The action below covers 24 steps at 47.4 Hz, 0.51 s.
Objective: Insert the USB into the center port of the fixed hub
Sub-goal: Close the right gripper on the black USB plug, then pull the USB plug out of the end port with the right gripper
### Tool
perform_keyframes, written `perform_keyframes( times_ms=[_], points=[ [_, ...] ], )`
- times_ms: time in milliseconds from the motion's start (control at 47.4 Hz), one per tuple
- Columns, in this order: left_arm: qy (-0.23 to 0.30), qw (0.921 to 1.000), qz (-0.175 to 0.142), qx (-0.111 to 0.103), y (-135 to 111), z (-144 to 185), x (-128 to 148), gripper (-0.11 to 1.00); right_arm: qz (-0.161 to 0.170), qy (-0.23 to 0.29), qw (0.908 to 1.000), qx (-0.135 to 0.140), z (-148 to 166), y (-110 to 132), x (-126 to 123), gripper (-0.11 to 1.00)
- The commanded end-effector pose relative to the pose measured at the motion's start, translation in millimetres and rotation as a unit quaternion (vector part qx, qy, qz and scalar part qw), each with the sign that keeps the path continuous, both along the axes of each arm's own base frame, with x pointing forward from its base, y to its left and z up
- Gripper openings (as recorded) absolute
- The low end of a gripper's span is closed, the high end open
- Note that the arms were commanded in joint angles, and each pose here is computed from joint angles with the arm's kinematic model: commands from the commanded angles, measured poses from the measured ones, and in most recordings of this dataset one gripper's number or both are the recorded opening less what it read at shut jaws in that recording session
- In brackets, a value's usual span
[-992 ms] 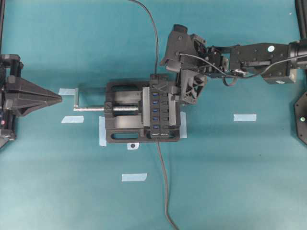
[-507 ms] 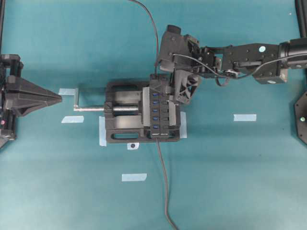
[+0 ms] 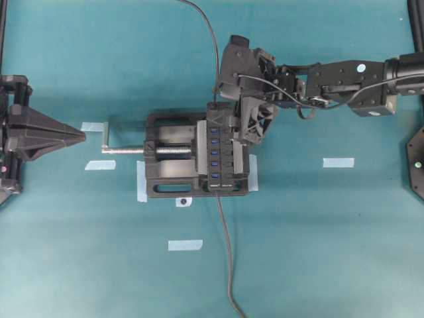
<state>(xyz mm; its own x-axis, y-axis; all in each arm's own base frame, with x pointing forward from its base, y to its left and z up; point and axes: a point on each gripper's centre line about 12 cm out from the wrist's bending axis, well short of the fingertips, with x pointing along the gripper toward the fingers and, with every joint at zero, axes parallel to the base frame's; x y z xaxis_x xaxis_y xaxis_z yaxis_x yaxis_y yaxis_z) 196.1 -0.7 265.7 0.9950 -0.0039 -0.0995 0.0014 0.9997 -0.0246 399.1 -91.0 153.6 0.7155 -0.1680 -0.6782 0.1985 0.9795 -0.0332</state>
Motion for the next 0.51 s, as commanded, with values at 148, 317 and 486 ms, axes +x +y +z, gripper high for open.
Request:
perform_keyframes(
  times_ms=[148,317,486],
  points=[
    [-0.008,1.0000,0.000,0.000,0.0,6.8,2.6,0.01,0.005,-0.016,0.9999,-0.004,11.9,2.6,5.8,0.45],
    [-0.008,1.0000,0.000,0.000,0.0,6.1,2.5,0.01,0.005,-0.016,0.9999,-0.004,11.9,2.6,5.8,0.21],
    [-0.008,1.0000,0.001,0.000,0.3,6.1,2.5,0.01,0.007,-0.015,0.9999,-0.004,11.4,3.9,5.7,0.10]
  ],
)
